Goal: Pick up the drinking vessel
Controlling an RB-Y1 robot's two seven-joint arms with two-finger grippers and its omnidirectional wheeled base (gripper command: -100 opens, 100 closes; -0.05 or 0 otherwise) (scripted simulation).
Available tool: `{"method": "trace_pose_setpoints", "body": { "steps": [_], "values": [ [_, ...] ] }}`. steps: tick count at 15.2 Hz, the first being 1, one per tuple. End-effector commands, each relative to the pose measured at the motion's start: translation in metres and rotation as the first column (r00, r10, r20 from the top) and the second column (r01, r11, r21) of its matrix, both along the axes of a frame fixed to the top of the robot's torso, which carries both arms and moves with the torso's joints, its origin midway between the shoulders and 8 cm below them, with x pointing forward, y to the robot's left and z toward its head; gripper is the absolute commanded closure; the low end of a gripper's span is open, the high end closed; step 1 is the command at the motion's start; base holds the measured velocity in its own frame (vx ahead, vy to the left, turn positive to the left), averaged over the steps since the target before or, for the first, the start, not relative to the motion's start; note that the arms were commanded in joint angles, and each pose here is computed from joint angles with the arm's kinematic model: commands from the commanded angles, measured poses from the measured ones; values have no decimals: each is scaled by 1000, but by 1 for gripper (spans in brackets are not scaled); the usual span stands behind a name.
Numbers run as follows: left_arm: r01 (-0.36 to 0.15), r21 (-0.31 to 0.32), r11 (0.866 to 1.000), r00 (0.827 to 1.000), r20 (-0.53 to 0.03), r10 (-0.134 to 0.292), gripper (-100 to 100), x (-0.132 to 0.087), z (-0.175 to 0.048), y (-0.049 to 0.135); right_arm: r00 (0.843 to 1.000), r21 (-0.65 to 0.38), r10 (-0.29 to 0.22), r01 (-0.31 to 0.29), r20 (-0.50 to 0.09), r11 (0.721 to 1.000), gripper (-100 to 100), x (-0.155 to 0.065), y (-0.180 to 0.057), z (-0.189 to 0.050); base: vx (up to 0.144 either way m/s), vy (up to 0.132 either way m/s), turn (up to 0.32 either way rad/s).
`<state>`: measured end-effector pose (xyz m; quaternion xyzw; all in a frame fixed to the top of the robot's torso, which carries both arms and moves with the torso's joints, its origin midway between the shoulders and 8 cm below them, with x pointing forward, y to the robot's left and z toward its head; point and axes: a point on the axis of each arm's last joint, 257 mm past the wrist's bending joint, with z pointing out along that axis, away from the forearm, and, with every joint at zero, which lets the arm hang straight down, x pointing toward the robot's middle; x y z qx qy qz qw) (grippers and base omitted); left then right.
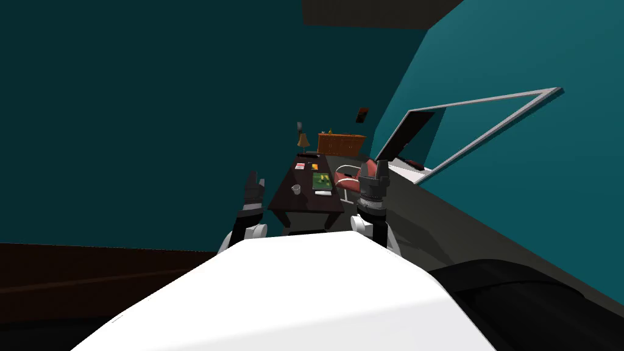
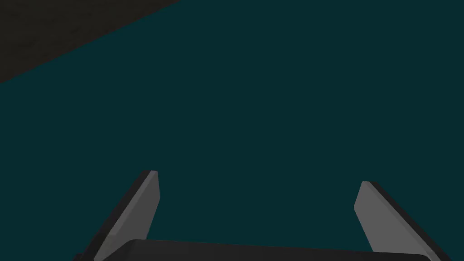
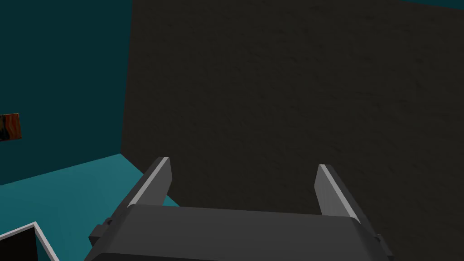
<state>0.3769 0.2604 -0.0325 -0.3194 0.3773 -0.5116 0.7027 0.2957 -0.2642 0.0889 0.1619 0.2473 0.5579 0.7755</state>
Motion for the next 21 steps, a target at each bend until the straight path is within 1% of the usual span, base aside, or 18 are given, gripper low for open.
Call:
{"method": "trace_pose_setpoints", "body": {
  "steps": [1,5,6,7,8,9,10,11,12,13,14,15,16,17,18,19,20,21],
  "values": [
    [11,15,1000,1000,-23,-11,-100,3,-6,1,1000,0,0,0,0,1000,0,0,0,0,-2,-4,-60],
    [36,32,999,990,-140,-31,-100,18,-40,14,1000,0,0,0,0,1000,0,0,0,0,-12,-12,-200],
    [35,31,999,989,-145,-30,-100,19,-41,15,1000,0,0,0,0,1000,0,0,0,0,-17,-11,-142],
    [36,28,999,982,-187,-30,-100,24,-53,22,1000,0,0,0,0,1000,0,0,0,0,-15,-13,-131],
    [36,28,999,982,-187,-30,-100,24,-53,22,1000,0,0,0,0,1000,0,0,0,0,-12,-13,-118],
    [34,22,999,973,-231,-28,-100,29,-67,30,1000,0,0,0,0,1000,0,0,0,0,-10,-15,-176],
    [33,22,999,972,-233,-27,-100,29,-67,30,1000,0,0,0,0,1000,0,0,0,0,-11,-13,-165],
    [30,14,999,962,-272,-25,-100,33,-79,39,1000,0,0,0,0,1000,0,0,0,0,-12,-17,-178],
    [27,13,1000,959,-282,-23,-100,34,-82,40,1000,0,0,0,0,1000,0,0,0,0,-12,-15,-155],
    [22,3,1000,949,-316,-19,-100,38,-93,50,1000,0,0,0,0,1000,0,0,0,0,-14,-19,-229],
    [17,1,1000,943,-333,-16,-100,39,-98,51,1000,0,0,0,0,1000,0,0,0,0,-15,-16,-227],
    [8,-10,1000,929,-369,-11,-100,42,-110,63,1000,0,0,0,0,1000,0,0,0,0,-16,-16,-238],
    [3,-12,1000,922,-386,-7,-100,43,-114,64,1000,0,0,0,0,1000,0,0,0,0,-16,-12,-177],
    [-9,-25,1000,909,-416,-2,-100,45,-125,76,1000,0,0,0,0,1000,0,0,0,0,-16,-17,-259],
    [-15,-27,1000,900,-436,2,-100,46,-130,78,1000,0,0,0,0,1000,0,0,0,0,-15,-14,-212],
    [-16,-27,999,898,-439,3,-100,46,-132,78,1000,0,0,0,0,1000,0,0,0,0,-11,-7,-53],
    [-35,-42,999,880,-476,10,-100,48,-144,92,1000,0,0,0,0,1000,0,0,0,0,-9,-15,-180],
    [-41,-44,998,870,-492,14,-100,48,-149,94,1000,0,0,0,0,1000,0,0,0,0,-10,-14,-215]
  ]
}}
